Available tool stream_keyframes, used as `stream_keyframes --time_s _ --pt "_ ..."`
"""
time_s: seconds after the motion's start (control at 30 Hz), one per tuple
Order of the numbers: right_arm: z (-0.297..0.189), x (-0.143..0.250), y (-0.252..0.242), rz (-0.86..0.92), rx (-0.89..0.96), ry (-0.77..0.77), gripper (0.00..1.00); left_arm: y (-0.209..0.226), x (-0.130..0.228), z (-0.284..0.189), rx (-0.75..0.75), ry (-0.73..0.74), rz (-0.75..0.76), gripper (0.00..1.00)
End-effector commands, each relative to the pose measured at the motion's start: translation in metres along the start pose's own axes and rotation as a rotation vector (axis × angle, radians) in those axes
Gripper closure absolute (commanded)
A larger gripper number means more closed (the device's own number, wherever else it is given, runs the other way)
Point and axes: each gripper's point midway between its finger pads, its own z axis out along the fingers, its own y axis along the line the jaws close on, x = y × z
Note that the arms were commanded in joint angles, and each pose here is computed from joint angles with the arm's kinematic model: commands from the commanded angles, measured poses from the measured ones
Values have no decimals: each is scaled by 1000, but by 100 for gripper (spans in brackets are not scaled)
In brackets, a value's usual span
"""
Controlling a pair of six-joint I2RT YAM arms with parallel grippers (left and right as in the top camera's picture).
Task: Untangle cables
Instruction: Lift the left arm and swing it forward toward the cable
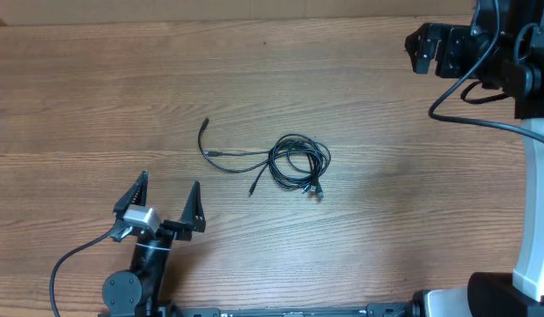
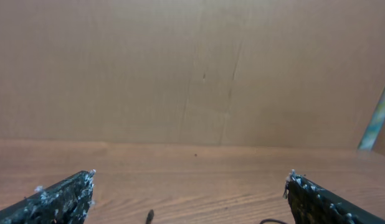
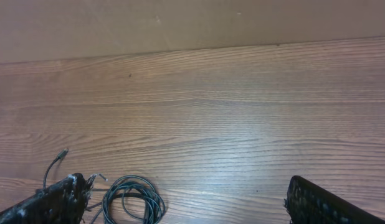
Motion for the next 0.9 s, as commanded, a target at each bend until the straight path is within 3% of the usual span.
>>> stream_keyframes --time_s 0.0,0.1,0.33,0.67,0.87 --pt "-17 -7 7 -20 -14 -44 0 -7 -8 -1 41 -34 -18 0" --pt "-18 -7 8 -20 -18 -45 0 -21 -25 -3 108 -87 16 0" --pt "-18 -7 14 -18 -55 -41 0 -21 -57 -9 44 -27 135 0" --pt "-18 -4 14 -16 -57 -32 0 -47 -183 -21 17 -83 208 0" --pt "-17 -3 14 -14 -56 -25 0 -59 -242 1 41 -2 204 0"
